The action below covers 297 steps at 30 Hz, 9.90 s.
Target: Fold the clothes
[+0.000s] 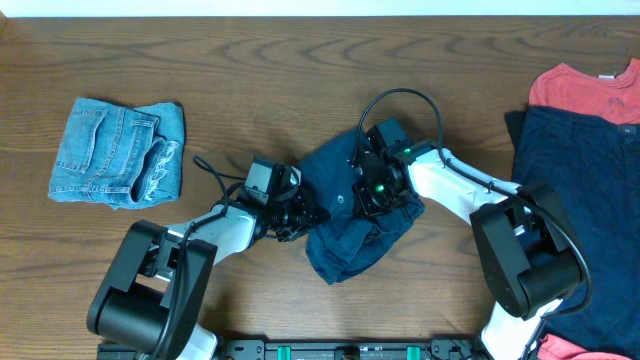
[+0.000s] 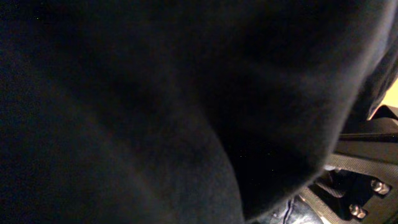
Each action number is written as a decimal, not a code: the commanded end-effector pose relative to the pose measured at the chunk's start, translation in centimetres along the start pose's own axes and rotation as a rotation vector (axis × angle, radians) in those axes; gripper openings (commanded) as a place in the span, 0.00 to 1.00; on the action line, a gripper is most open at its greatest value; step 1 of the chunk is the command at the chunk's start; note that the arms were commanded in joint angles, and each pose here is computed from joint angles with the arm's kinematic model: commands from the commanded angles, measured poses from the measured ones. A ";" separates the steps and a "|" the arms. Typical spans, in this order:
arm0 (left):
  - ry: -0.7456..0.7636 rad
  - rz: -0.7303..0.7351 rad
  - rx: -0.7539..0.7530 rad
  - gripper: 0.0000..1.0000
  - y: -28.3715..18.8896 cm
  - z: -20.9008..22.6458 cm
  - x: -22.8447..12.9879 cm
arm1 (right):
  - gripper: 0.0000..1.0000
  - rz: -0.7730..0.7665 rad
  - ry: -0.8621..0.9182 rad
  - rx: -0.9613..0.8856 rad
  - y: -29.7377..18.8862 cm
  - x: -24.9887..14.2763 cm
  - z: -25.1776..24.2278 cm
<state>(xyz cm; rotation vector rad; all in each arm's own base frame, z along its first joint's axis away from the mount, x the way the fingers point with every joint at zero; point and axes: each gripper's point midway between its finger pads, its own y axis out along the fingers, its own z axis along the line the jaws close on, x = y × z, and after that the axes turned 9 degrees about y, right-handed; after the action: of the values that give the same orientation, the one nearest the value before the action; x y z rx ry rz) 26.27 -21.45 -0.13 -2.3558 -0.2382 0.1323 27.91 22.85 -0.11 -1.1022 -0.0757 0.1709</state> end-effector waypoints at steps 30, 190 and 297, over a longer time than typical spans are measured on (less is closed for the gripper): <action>0.204 -0.833 0.002 0.06 -33.3 -3.9 18.4 | 0.08 -0.463 0.014 0.039 -18.5 2.8 1.1; 0.742 -0.620 0.590 0.98 -35.3 -6.4 -3.7 | 0.99 -1.589 -0.433 -0.192 -27.9 -8.5 -2.7; 0.910 -1.224 0.545 0.98 -24.2 4.0 2.0 | 0.99 -1.480 -0.356 -0.245 -21.4 -7.3 -7.4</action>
<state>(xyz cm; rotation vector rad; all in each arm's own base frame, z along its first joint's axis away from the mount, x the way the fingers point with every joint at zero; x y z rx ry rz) 24.53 -0.99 15.29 -1.1726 -0.9895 -1.2595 23.97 5.79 15.85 -0.9914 -1.2042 -0.9946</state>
